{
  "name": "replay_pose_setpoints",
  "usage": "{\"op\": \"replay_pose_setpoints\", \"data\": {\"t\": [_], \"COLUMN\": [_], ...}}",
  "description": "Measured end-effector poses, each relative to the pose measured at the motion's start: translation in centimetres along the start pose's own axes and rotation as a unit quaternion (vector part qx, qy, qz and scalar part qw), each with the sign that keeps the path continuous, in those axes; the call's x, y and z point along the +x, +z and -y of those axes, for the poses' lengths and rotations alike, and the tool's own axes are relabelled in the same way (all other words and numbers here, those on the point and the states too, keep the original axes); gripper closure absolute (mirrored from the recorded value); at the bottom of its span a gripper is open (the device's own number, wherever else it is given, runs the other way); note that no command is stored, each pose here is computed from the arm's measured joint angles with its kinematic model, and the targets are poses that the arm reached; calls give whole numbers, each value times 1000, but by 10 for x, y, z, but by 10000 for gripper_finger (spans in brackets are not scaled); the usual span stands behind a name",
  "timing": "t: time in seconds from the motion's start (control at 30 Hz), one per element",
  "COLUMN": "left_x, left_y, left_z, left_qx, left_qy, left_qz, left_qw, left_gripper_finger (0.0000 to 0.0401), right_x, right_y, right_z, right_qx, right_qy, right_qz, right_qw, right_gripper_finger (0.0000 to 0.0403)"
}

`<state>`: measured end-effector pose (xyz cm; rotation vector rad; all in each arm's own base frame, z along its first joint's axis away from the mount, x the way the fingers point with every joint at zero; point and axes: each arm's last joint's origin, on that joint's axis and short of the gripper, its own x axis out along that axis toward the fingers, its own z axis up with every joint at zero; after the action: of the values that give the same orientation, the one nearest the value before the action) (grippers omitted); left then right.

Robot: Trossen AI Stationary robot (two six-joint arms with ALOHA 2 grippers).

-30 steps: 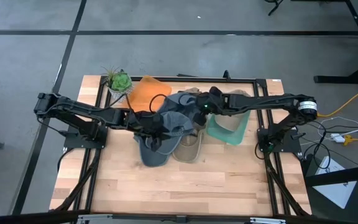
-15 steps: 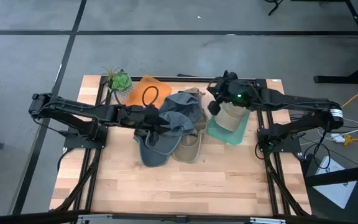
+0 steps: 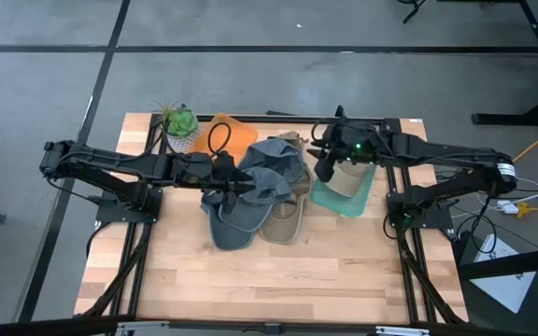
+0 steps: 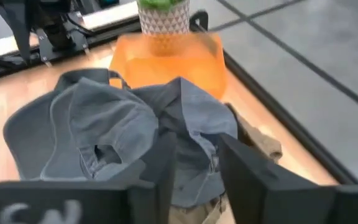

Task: Pick & Place hat
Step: Put the gray cap into the orange bin

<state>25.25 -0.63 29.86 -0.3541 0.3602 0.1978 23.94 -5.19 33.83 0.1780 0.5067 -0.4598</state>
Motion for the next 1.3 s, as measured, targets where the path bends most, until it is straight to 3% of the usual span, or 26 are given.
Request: {"op": "replay_pose_setpoints", "data": {"t": [0.17,0.33,0.63,0.77,0.97,1.17,1.3], "left_x": [0,0,0,0,0,0,0], "left_y": [0,0,0,0,0,-1,-3], "left_z": [0,0,0,0,0,-2,-3], "left_qx": [0,0,0,1,2,3,10], "left_qy": [0,0,0,0,4,28,33], "left_qz": [1,1,1,1,3,3,-7], "left_qw": [1000,1000,1000,1000,1000,1000,999], "left_gripper_finger": [258,258,258,258,258,258,258], "right_x": [20,51,106,121,127,128,127], "right_y": [-8,-20,-53,-63,-64,-64,-63], "right_z": [-3,-8,-13,-12,-12,-12,-11], "right_qx": [22,21,-8,-26,-45,-45,-55], "right_qy": [-10,-23,-74,-128,-144,-143,-152], "right_qz": [-42,-90,-177,-188,-177,-177,-174], "right_qw": [999,995,981,973,973,973,971], "right_gripper_finger": [204,170,178,188,239,376,373]}}
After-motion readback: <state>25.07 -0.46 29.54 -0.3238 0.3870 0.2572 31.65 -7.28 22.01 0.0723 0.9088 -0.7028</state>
